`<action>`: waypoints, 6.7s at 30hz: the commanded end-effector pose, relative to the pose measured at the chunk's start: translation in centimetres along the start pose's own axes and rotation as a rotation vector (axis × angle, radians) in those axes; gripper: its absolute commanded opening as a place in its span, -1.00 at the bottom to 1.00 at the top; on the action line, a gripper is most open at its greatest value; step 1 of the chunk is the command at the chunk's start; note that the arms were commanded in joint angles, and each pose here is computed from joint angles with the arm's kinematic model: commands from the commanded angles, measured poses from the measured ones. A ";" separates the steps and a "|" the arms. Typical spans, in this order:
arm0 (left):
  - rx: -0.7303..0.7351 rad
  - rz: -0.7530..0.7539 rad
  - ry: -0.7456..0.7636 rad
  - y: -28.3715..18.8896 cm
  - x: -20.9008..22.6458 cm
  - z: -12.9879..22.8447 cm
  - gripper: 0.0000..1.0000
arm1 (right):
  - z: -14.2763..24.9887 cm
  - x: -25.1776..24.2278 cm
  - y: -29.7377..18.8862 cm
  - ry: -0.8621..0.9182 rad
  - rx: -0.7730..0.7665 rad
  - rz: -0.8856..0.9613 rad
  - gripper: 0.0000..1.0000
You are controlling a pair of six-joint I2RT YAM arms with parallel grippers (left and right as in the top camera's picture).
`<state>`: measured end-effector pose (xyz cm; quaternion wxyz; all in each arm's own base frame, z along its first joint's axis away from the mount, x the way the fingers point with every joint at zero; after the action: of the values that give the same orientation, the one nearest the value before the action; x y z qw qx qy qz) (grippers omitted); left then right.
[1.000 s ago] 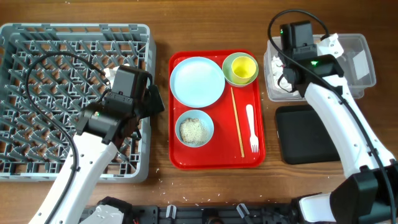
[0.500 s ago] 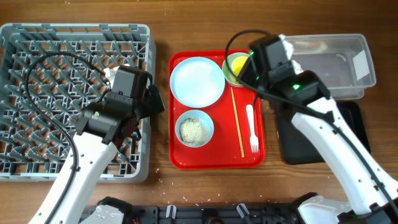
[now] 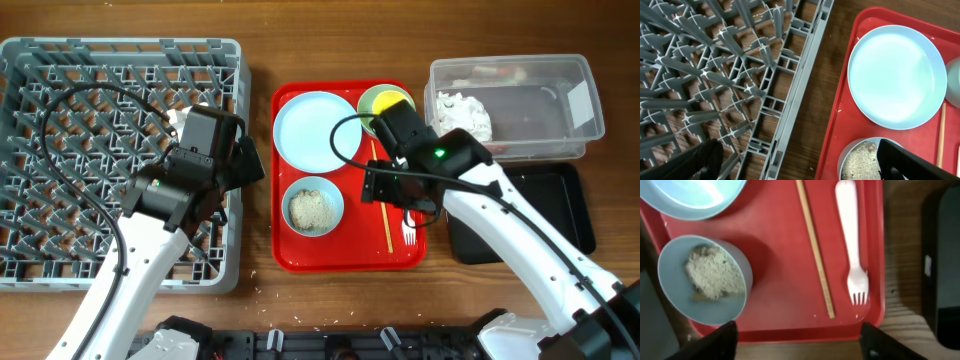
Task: Sort waste into correct bins and load items into the dishwasher rack
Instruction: 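Move the right gripper down and grasp the rim of the rice bowl, then lift the rice bowl and carry it over the black tray, then tip the bowl to pour the rice onto the black tray, then return the empty bowl to the red tray and release it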
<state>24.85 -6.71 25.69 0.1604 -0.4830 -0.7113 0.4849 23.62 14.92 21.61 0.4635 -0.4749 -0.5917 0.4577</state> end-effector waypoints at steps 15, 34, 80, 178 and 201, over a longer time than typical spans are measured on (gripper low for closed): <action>-0.039 0.034 -0.020 -0.3 -0.3 -0.6 1.00 | 0.1 2.9 -0.2 -0.146 0.049 -0.308 0.63; -0.143 -0.290 -0.694 0.3 14.0 -7.5 1.00 | 2.1 14.8 6.7 -0.429 -0.229 -0.068 0.20; -0.143 -0.290 -0.694 0.3 14.0 -7.4 1.00 | -1.9 1.6 -2.9 0.253 -0.247 0.202 -0.91; -0.143 -0.290 -0.694 0.3 14.0 -7.4 1.00 | 9.6 -20.6 -5.1 0.733 -0.725 -0.374 -0.91; -0.143 -0.290 -0.694 0.3 14.0 -7.5 1.00 | 4.7 10.2 6.7 -0.233 -0.396 -0.139 -0.84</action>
<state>23.61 8.99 25.45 -0.0477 -0.1981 -0.8152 0.5421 18.56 24.96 15.05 0.3598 -0.4412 -0.7436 0.3508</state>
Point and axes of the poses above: each gripper's point midway between its finger pads, its own y axis out along the fingers, its own x axis along the line the jaws close on, z = x × y, the point moved 9 cm from there along -y, back along the fingers, and after that the axes turned 15 degrees about -y, right-handed, at the moved point
